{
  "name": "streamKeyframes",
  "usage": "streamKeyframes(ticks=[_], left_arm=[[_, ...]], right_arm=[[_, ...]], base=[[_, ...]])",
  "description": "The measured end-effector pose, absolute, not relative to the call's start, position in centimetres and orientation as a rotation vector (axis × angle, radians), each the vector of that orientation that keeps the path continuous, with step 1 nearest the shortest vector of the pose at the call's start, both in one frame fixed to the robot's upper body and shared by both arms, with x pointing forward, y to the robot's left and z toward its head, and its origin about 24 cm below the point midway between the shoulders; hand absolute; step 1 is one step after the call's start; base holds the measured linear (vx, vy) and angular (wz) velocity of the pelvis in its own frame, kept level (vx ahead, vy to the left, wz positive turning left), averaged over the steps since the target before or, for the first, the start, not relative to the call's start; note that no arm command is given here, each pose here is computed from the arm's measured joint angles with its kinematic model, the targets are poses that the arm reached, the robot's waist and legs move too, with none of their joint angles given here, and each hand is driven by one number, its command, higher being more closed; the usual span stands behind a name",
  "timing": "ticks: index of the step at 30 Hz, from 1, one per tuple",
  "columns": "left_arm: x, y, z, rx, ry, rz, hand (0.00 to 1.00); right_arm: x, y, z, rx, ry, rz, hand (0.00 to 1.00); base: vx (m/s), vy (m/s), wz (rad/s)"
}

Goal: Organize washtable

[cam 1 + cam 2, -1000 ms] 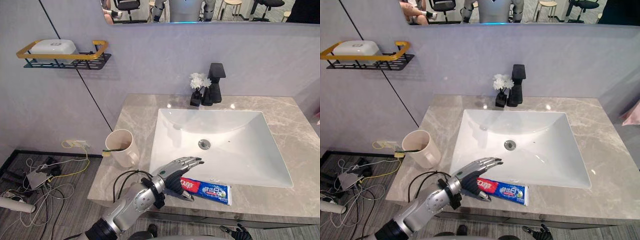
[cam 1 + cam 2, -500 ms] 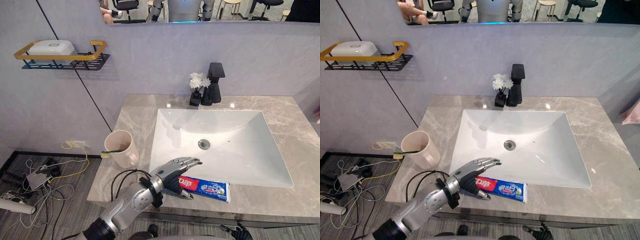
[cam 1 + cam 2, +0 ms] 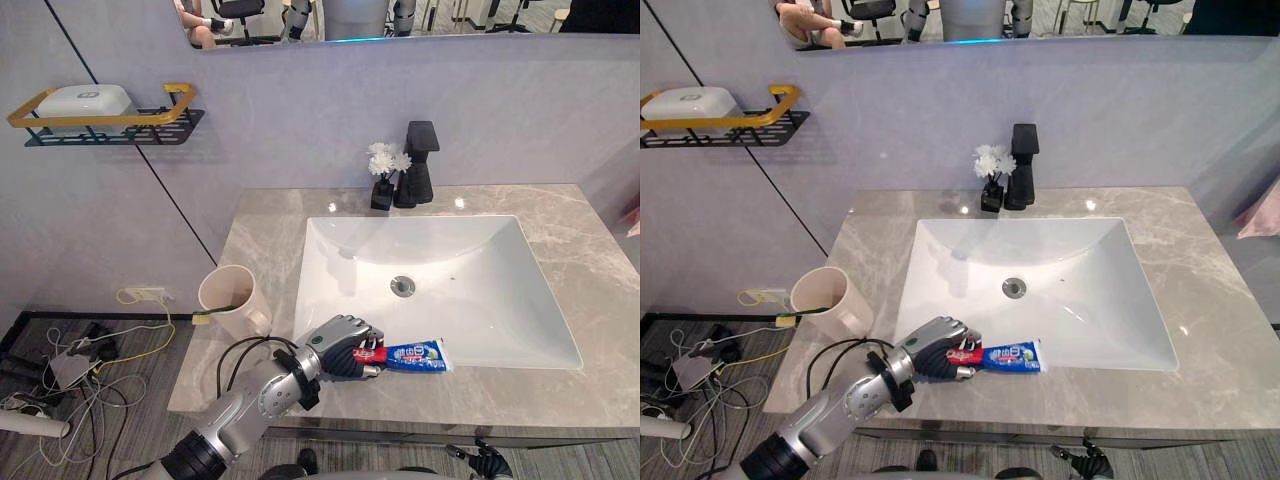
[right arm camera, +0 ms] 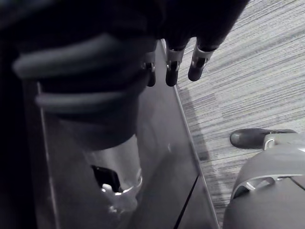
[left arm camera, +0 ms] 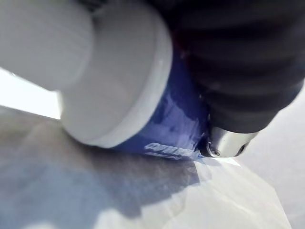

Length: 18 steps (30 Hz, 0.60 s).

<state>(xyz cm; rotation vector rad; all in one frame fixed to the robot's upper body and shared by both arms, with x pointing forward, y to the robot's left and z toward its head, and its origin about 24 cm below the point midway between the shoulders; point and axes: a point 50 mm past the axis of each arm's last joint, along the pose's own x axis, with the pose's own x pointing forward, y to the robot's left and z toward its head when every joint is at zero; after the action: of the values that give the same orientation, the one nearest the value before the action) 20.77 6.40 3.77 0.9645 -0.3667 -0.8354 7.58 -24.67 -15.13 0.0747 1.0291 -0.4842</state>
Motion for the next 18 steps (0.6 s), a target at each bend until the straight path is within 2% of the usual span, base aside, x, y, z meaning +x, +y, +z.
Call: streamKeyframes(ticks=[12, 18], left_arm=[[20.9, 6.9, 3.9, 0.942, -0.339, -0.787, 1.00], [20.9, 7.2, 7.9, 0.811, -0.475, -0.640, 1.00]], right_arm=[[7.6, -24.7, -15.1, 0.073, 1.025, -0.491, 0.00], [7.5, -24.7, -15.0, 0.085, 1.012, -0.518, 0.00]], base=[[0.00, 0.000, -0.02], [0.01, 0.005, -0.10]])
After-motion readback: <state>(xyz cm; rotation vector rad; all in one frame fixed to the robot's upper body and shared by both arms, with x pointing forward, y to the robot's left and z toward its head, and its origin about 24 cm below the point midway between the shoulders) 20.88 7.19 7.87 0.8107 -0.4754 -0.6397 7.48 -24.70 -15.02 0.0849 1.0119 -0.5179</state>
